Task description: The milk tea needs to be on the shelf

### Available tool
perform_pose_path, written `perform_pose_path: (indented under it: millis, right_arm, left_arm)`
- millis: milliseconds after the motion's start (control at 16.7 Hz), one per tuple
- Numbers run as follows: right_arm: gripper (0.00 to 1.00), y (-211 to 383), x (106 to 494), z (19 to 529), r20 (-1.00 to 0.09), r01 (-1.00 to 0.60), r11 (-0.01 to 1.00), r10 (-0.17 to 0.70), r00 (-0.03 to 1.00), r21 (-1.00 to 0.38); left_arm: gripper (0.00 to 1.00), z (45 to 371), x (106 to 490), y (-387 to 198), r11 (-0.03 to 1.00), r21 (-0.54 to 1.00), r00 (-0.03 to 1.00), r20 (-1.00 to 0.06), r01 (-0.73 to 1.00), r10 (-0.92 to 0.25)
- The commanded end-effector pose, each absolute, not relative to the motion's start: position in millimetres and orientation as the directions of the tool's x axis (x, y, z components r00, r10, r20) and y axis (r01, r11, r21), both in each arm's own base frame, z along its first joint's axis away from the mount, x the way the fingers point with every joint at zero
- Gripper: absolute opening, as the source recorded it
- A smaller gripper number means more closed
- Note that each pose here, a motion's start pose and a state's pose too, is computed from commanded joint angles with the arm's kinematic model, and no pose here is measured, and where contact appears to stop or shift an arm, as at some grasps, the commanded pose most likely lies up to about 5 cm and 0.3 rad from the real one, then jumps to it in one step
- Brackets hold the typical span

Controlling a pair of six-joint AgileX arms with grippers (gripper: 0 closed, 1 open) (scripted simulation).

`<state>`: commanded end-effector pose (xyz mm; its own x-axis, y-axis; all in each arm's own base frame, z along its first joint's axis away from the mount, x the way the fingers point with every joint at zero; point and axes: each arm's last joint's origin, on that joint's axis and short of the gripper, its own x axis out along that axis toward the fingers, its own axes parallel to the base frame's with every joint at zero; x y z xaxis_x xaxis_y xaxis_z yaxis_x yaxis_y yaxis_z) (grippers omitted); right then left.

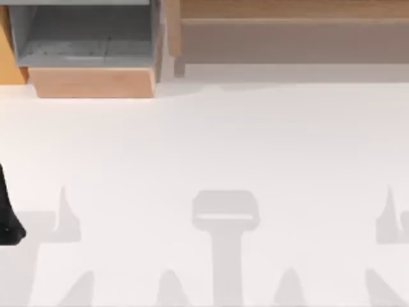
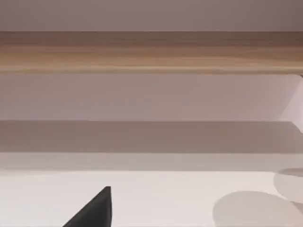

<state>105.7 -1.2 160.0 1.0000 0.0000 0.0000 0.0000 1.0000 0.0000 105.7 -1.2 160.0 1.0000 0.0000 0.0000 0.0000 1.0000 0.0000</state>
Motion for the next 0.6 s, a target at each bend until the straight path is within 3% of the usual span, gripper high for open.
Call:
perform_pose_path:
  millis: [600]
  right_arm:
    - [1.0, -14, 130, 185, 0.015, 0.007, 1.0, -0.007, 1.0, 0.002]
  left_arm:
    - [1.0, 160, 106, -1, 1.0, 0.0, 1.0, 0.0, 0.0, 0.0]
